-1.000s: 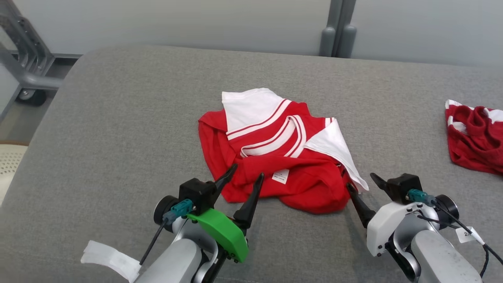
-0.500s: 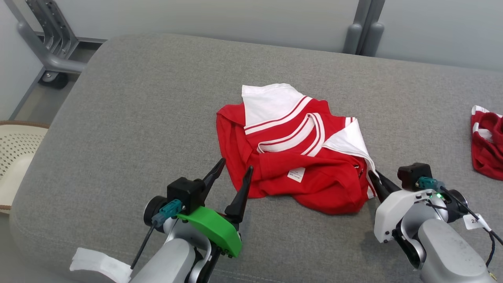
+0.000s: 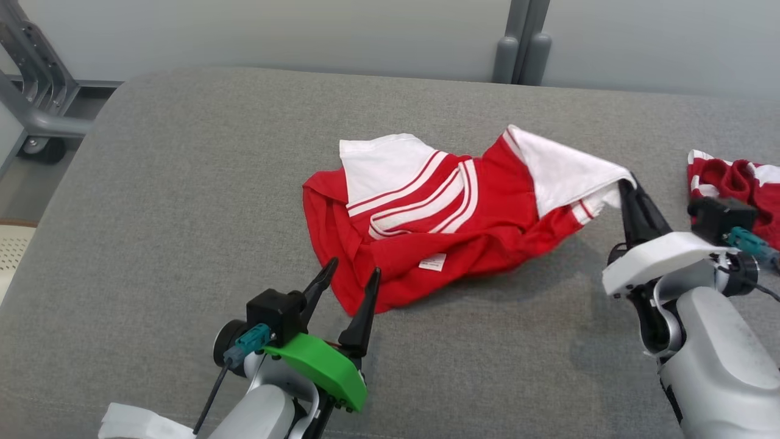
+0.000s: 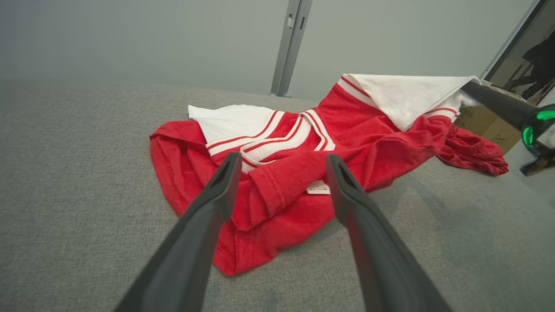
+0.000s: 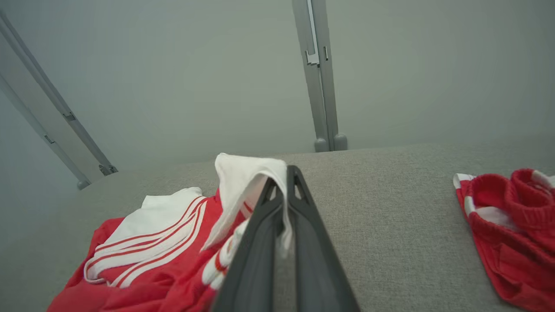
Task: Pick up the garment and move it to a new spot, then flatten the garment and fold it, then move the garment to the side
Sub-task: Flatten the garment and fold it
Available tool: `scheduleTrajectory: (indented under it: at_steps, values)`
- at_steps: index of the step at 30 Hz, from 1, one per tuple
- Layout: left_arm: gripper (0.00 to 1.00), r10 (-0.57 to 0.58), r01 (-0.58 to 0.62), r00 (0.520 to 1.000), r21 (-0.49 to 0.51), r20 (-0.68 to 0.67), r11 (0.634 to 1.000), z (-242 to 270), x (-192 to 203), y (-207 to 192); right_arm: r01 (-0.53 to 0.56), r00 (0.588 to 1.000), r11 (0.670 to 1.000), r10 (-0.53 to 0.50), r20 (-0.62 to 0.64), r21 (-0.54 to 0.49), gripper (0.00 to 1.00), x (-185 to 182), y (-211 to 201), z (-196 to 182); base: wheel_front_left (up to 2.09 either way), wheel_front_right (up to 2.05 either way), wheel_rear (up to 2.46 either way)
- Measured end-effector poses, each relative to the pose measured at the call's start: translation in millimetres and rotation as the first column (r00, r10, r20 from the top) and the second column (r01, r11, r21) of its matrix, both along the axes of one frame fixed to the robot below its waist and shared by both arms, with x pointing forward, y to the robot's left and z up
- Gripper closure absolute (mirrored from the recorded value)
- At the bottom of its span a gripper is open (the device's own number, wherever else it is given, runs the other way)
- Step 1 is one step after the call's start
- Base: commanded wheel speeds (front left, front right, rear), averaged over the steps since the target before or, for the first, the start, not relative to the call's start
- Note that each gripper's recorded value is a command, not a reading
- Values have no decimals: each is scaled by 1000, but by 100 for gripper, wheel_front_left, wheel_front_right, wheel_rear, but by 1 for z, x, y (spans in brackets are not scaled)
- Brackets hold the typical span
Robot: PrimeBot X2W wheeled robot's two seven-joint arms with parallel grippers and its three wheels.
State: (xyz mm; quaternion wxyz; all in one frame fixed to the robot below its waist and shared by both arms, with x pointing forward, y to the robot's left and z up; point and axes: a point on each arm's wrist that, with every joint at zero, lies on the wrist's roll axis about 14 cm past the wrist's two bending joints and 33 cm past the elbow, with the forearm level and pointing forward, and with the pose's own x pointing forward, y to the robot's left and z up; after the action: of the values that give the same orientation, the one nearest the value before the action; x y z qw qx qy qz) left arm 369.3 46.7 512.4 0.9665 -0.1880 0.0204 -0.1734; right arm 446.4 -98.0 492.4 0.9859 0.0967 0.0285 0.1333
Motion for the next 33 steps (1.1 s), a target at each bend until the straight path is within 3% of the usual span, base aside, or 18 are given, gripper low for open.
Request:
scheduleTrajectory:
  at_steps: [4,7,12,21,23,24,26,28,33]
  values:
    - [0,-23,23,1000,-6,-5,1000,-1,-4,-8,217,976,974,-218,5,70,100,4,-56,9,0,0,0]
    - [0,-44,44,999,-7,3,999,1,-6,-15,338,936,941,-337,-105,-7,100,-22,-99,-32,0,0,0]
    - [0,-67,67,998,-3,-3,998,-1,-9,-21,305,901,950,-310,-304,-65,100,-79,-90,-101,0,0,0]
    - [0,-182,184,981,18,-65,983,-18,-24,-50,274,911,961,-274,-309,-44,100,-88,-78,-101,0,0,0]
    - [0,-217,220,972,27,-87,975,-24,-29,-58,273,913,961,-274,-302,-48,92,-89,-79,-100,0,0,0]
    - [0,-233,237,968,29,-98,971,-26,-31,-62,272,914,961,-273,-300,-47,76,-89,-80,-99,0,0,0]
    - [0,-266,272,956,36,-121,962,-32,-35,-70,272,916,961,-274,-292,-47,53,-89,-79,-97,0,0,0]
    - [0,-294,305,943,46,-154,951,-41,-40,-77,276,919,960,-276,-283,-39,0,-88,-79,-93,0,0,0]
    - [0,-360,382,906,62,-222,922,-60,-51,-93,293,918,956,-290,-270,-30,0,-89,-83,-89,0,0,0]
